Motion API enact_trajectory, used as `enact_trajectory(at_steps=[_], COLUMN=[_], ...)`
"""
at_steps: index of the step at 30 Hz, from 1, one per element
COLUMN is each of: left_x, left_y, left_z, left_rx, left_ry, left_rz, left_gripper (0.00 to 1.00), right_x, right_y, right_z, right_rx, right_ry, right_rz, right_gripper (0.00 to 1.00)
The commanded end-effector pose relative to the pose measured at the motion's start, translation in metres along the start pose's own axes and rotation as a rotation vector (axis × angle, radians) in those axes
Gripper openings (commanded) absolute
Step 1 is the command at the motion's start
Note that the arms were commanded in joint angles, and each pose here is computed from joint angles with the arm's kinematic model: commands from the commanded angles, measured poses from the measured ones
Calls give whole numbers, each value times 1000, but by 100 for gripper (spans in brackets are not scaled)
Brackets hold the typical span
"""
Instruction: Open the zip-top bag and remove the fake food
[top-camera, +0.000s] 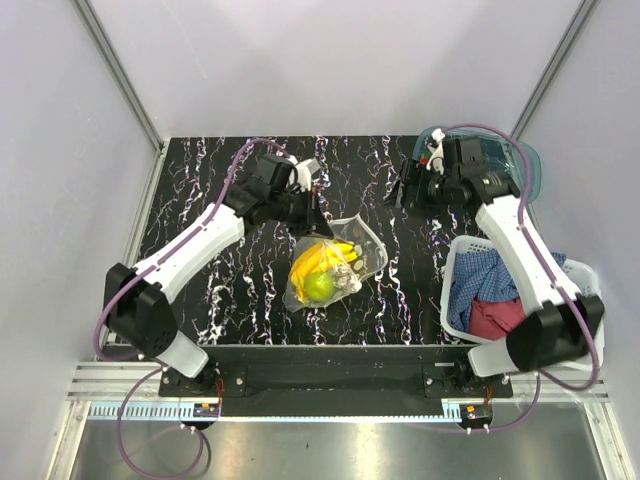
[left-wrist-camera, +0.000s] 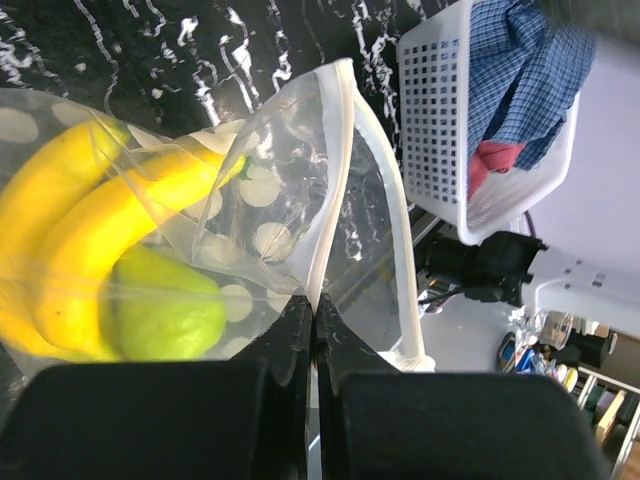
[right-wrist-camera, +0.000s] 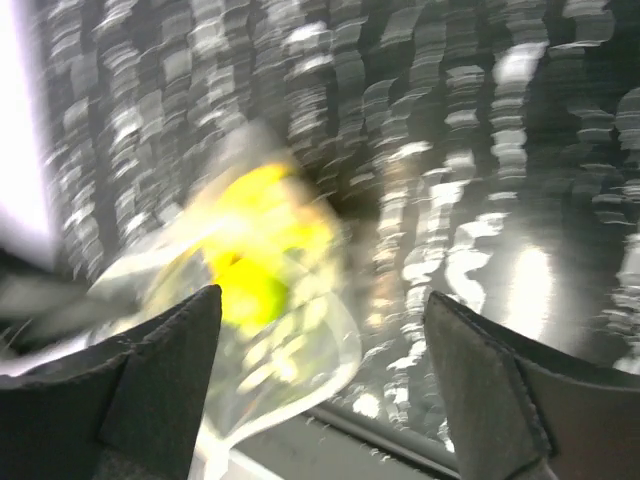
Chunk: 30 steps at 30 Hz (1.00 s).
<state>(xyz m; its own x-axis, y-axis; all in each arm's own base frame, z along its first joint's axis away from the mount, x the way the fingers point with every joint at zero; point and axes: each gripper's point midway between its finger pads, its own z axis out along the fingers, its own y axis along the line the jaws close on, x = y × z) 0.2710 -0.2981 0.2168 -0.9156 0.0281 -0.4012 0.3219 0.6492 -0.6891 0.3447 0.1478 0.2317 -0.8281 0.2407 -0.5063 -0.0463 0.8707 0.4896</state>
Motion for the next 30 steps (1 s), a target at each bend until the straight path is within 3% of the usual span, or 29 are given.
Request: enact_trajectory(at_steps=[1, 5, 12, 19, 30], left_x=[-29, -31, -33, -34, -18], left_y=[-41, -54, -58, -70, -83], left_z=[2, 17, 36, 57, 97], left_rx=[45, 49, 32, 60, 110], left_ry=[-101, -109, -108, -86, -5], left_rz=[45, 31, -10, -65, -122], left_gripper=[0, 0, 0, 0, 0], right_x=[30, 68, 119, 149, 174], right_y=[48, 64, 47, 38, 29], right_z=[-22, -12, 21, 50, 87], right_rx=[-254, -356, -378, -385, -453], right_ry=[34, 128, 271, 341, 403], right_rz=[-39, -42, 26, 54, 119], right_gripper=[81, 58, 49, 51, 71])
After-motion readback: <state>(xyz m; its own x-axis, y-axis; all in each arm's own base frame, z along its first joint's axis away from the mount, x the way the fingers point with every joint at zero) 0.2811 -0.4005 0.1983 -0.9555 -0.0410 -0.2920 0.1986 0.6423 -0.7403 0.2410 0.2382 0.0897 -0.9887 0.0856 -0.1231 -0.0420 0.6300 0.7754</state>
